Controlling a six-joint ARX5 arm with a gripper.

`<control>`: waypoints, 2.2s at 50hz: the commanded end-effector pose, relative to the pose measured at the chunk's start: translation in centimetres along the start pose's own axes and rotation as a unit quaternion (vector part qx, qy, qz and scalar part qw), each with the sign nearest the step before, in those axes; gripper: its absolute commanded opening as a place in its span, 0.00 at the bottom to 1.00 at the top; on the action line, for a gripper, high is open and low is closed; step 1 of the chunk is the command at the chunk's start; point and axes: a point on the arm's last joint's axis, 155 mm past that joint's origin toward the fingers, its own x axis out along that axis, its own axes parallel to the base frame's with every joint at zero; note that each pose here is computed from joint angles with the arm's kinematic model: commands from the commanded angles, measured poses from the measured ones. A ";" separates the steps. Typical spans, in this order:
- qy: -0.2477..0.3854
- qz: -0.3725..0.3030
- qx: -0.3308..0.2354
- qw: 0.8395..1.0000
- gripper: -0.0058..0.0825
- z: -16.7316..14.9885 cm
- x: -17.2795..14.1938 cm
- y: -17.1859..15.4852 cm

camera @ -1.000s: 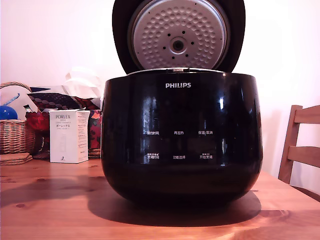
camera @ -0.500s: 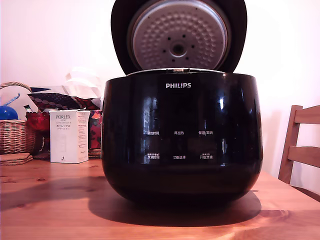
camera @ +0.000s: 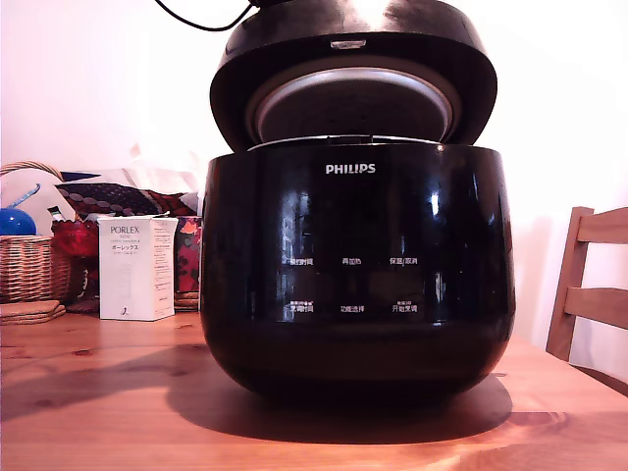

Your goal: Close the rice cooker by pressing the lid down with medium force

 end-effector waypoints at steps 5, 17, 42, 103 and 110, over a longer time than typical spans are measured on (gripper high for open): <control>0.014 -0.003 0.011 1.000 0.04 -0.6 1.3 -1.3; -0.032 0.009 0.034 0.999 0.04 -0.1 1.4 -1.9; -0.061 0.063 0.005 0.996 0.04 -4.9 2.8 0.0; -0.094 0.103 -0.018 0.990 0.04 -11.5 1.7 -1.7; -0.104 0.101 -0.014 0.989 0.04 -11.9 1.7 -1.9</control>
